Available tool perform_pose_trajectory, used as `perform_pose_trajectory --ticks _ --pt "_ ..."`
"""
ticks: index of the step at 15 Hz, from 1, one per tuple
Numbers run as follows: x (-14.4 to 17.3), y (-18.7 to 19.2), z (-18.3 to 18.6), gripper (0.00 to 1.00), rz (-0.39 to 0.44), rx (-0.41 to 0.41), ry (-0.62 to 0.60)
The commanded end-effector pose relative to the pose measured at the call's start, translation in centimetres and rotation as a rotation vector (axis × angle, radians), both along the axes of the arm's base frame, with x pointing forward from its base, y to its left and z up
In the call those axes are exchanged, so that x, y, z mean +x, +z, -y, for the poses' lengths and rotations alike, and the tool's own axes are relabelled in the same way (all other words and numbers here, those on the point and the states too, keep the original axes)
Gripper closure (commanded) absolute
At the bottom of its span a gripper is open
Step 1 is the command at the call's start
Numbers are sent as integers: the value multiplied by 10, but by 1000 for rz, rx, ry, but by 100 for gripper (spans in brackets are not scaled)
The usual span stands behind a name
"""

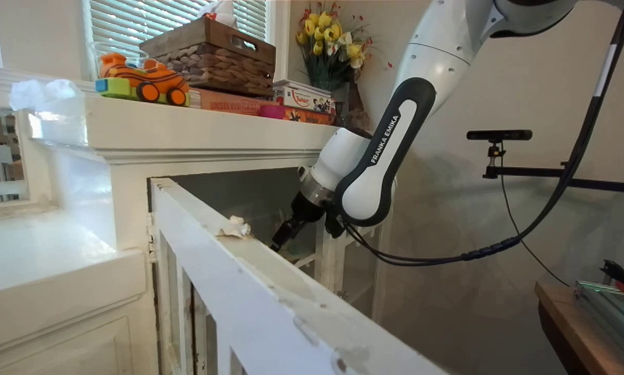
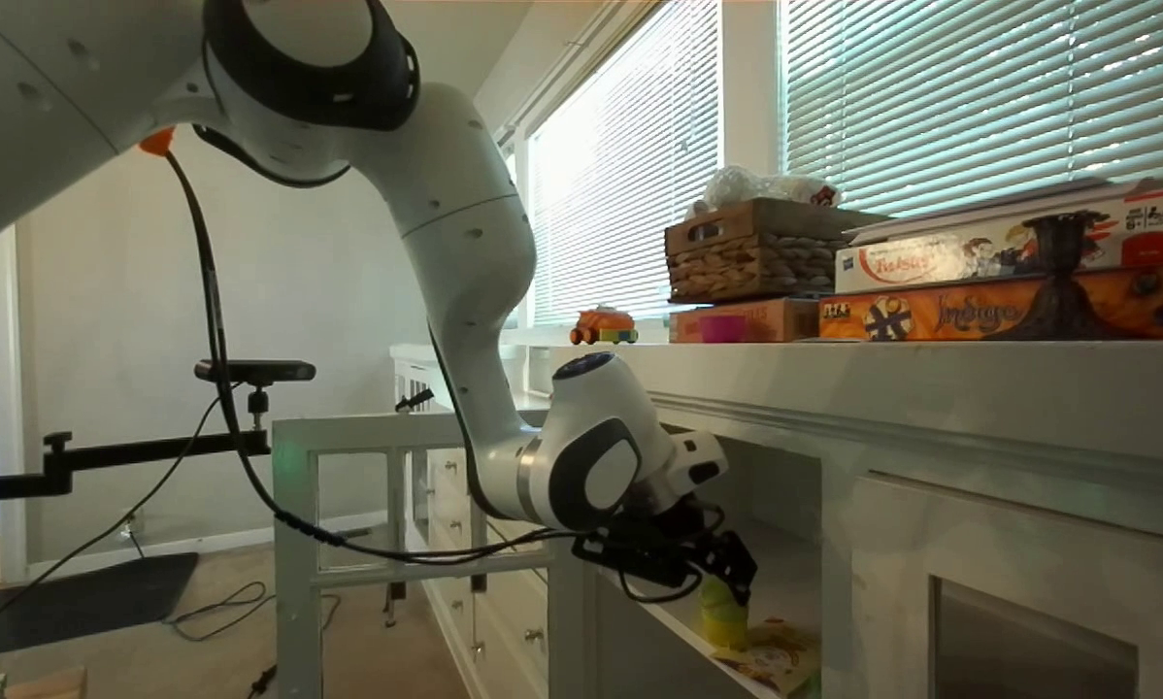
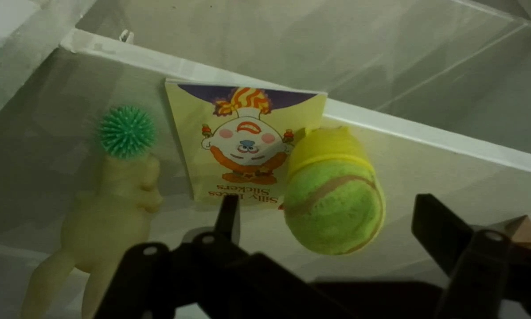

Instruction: Put the tennis ball on the countertop.

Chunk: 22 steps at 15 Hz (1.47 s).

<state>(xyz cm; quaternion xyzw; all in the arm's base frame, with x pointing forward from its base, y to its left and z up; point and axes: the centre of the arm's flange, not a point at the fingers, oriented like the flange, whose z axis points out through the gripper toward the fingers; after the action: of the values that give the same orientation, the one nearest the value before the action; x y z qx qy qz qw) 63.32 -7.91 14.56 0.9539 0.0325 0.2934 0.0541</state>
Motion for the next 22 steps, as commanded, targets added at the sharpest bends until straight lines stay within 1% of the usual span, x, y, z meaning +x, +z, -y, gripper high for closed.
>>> perform_pose_trajectory --ticks 1,6,7,8,14,16,17,18,19,20,21,22 --pt "12 -14 -3 0 36 -4 -8" --pt "17 -24 -4 0 46 7 -16" --pt "17 -24 -5 25 47 8 -16" --pt "18 -25 -5 26 48 11 -14" --pt "20 -26 -9 70 53 20 -4" --pt "21 -26 -9 80 54 21 -3" --pt "21 -26 -9 81 54 21 -3" --pt "21 -26 -9 87 52 21 -2" --pt "21 -26 -9 95 51 21 -1" --pt "21 -26 -10 100 52 22 -2" --pt "19 -23 -11 59 60 24 1" --pt "17 -19 -12 64 76 24 13"
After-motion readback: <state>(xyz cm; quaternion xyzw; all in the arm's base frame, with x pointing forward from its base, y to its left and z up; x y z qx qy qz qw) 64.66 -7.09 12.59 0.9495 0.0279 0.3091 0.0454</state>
